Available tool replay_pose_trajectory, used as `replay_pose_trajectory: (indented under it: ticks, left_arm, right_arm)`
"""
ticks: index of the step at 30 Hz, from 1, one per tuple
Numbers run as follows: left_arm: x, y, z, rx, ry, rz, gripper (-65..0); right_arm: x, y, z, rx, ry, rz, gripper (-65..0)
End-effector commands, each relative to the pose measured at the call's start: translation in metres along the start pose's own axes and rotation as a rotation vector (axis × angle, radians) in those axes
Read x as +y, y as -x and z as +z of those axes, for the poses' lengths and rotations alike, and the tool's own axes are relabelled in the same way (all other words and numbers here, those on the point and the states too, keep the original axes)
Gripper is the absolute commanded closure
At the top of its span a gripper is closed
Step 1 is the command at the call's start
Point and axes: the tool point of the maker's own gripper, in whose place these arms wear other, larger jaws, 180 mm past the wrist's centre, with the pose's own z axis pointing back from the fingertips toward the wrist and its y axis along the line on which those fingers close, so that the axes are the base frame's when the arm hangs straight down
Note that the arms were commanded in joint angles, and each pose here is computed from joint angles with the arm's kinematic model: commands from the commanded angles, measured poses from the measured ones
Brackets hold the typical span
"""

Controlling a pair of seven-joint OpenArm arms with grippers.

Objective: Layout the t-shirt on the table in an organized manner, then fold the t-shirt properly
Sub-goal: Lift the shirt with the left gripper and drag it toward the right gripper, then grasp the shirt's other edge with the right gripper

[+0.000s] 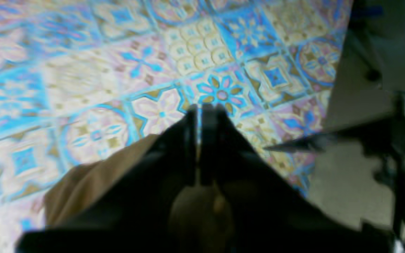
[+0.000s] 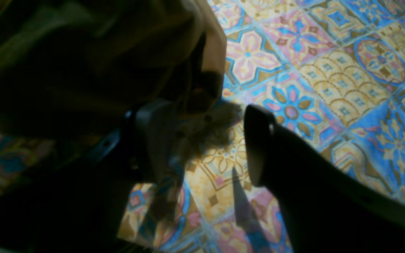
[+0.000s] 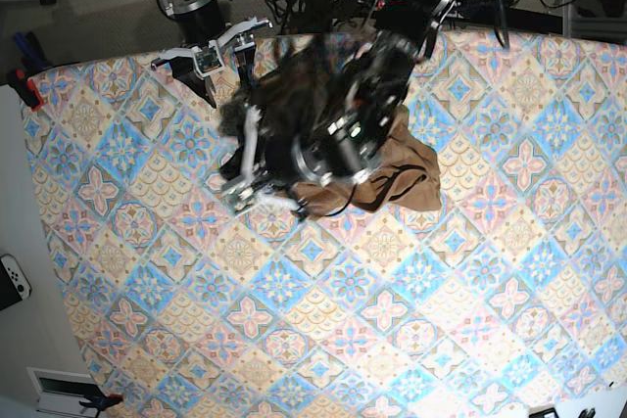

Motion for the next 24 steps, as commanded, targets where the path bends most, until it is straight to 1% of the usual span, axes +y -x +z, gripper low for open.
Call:
replay_pose_trajectory:
  ticks: [1, 2, 4, 7, 8, 10, 13, 15, 17, 19, 22, 24]
  left_arm:
    - [0.0, -0.022, -0.005, -0.053, 0.017, -0.011, 0.0]
    - [0.005, -0.021, -0.008, -0.038, 0.016, -0.011, 0.0]
    - [0.007, -0.031, -0.007, -0.052, 0.017, -0.032, 0.0]
    - [0.012, -0.048, 0.008, -0.107, -0.025, -0.059, 0.0]
    - [0.015, -0.051, 0.016, -0.127, -0.044, -0.053, 0.0]
    - [0.028, -0.042, 0.033, -0.141, -0.095, -0.024, -1.1]
    - [0.061, -0.008, 0.073, -0.098, -0.23, 0.001, -7.6]
    - [0.077, 0.016, 0.099, -0.07, -0.312, 0.016, -10.0]
    - [0.092, 0.042, 0.127, -0.035, -0.396, 0.046, -10.1]
    - [0.106, 0.071, 0.153, 0.008, -0.476, 0.1, -10.1]
    - [0.121, 0.107, 0.183, 0.059, -0.568, 0.184, -10.1]
    - [0.124, 0.129, 0.199, 0.099, -0.605, 0.207, -10.1]
  right_arm:
    - [-0.01, -0.008, 0.003, -0.033, 0.028, 0.003, -32.9]
    - [-0.015, -0.007, 0.004, -0.03, 0.04, 0.008, -32.9]
    - [-0.024, -0.005, 0.007, -0.024, 0.064, 0.016, -32.9]
    - [-0.028, -0.004, 0.008, -0.021, 0.075, 0.021, -32.9]
    - [-0.028, -0.004, 0.008, -0.022, 0.076, 0.018, -32.9]
    - [-0.029, -0.006, 0.007, -0.029, 0.077, 0.016, -32.9]
    - [-0.026, -0.011, 0.007, -0.041, 0.073, 0.016, -32.9]
    - [-0.026, -0.026, 0.0, -0.087, 0.069, 0.021, -32.9]
    - [-0.019, -0.039, -0.01, -0.124, 0.05, 0.017, -32.9]
    - [-0.016, -0.05, -0.017, -0.158, 0.039, 0.017, -32.9]
    - [-0.001, -0.059, -0.027, -0.159, 0.0, 0.006, -32.9]
    - [0.012, -0.064, -0.033, -0.156, -0.036, 0.002, -32.9]
